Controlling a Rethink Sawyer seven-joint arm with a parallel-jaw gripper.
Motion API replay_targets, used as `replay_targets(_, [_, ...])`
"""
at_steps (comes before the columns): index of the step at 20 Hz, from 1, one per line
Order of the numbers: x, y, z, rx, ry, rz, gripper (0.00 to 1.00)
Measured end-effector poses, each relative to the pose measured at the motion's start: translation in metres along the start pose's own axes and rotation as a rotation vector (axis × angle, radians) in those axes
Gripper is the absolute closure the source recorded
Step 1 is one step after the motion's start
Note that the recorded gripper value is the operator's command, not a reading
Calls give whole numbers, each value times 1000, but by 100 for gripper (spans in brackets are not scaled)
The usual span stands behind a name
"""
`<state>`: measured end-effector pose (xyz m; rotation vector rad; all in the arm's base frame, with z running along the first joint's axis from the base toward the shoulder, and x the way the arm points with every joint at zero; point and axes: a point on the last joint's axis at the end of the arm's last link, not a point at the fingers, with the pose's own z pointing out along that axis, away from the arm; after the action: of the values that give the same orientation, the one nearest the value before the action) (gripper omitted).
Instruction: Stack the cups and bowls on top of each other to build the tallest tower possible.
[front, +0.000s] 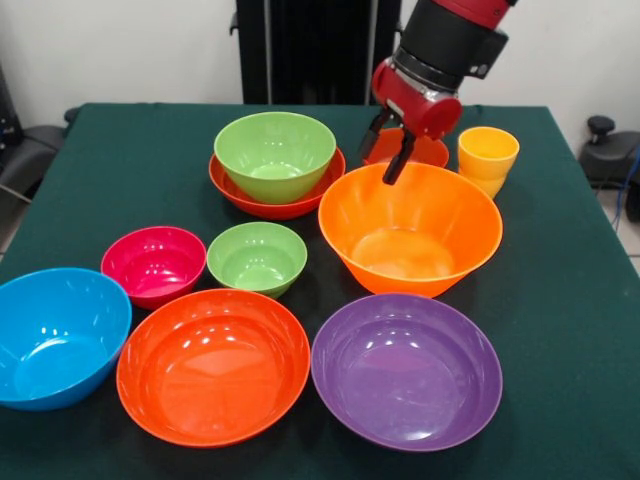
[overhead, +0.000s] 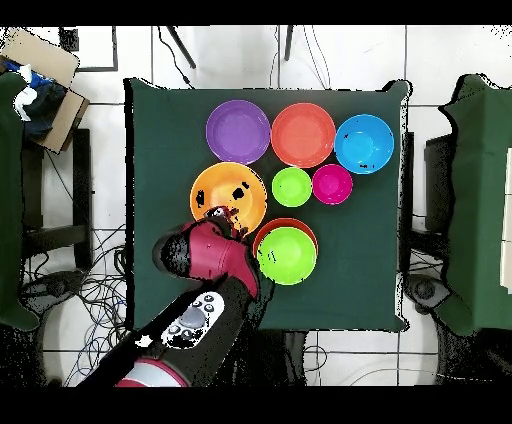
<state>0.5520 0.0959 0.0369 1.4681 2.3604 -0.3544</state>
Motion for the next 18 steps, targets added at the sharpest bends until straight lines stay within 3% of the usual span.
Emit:
replay_targets(8, [-10, 2, -10, -13, -12, 14, 0])
replay_targets(18, [-6, -16, 15, 38, -26, -6, 0])
